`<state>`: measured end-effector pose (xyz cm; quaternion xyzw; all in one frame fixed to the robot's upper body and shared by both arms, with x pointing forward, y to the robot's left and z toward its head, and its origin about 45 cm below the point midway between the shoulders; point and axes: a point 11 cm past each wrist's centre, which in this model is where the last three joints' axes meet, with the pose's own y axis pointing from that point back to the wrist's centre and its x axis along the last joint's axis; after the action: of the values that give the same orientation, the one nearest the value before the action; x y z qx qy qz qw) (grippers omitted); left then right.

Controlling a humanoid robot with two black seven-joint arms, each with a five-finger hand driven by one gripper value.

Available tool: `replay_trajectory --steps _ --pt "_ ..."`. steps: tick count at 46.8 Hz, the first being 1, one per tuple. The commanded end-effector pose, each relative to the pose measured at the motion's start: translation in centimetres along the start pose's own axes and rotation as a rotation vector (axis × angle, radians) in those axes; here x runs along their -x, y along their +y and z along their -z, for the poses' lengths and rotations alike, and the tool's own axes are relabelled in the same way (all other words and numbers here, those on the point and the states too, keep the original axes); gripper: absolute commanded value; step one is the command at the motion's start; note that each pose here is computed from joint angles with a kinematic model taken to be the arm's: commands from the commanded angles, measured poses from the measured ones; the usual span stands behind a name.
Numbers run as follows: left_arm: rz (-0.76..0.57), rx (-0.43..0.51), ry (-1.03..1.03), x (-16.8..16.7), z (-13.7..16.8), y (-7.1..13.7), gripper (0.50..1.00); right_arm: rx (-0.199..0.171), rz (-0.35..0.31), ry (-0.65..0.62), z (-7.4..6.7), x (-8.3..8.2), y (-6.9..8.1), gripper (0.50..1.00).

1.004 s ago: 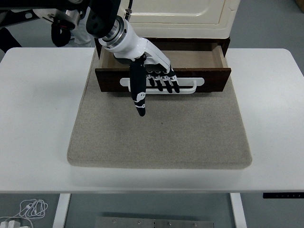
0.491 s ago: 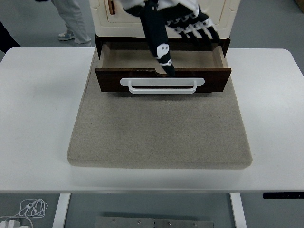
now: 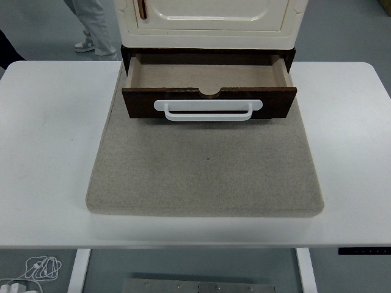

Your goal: Open the drawer under the combination cabinet

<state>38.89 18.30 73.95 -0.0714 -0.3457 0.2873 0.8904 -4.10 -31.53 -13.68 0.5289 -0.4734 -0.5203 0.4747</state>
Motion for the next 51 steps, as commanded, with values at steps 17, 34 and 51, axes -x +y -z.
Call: replay_trajectory --steps 17,34,51 --pt "-0.697 0.056 0.150 -14.8 2.8 12.2 1.000 0.001 -0.001 0.000 0.0 0.0 0.0 0.926" --pt "-1.006 -0.049 0.493 -14.8 16.3 20.0 1.000 -0.001 0.001 0.000 0.0 0.0 0.0 0.926" --pt "-1.074 -0.249 0.734 -9.4 27.3 21.0 1.000 0.000 0.001 0.001 0.0 0.0 0.0 0.926"
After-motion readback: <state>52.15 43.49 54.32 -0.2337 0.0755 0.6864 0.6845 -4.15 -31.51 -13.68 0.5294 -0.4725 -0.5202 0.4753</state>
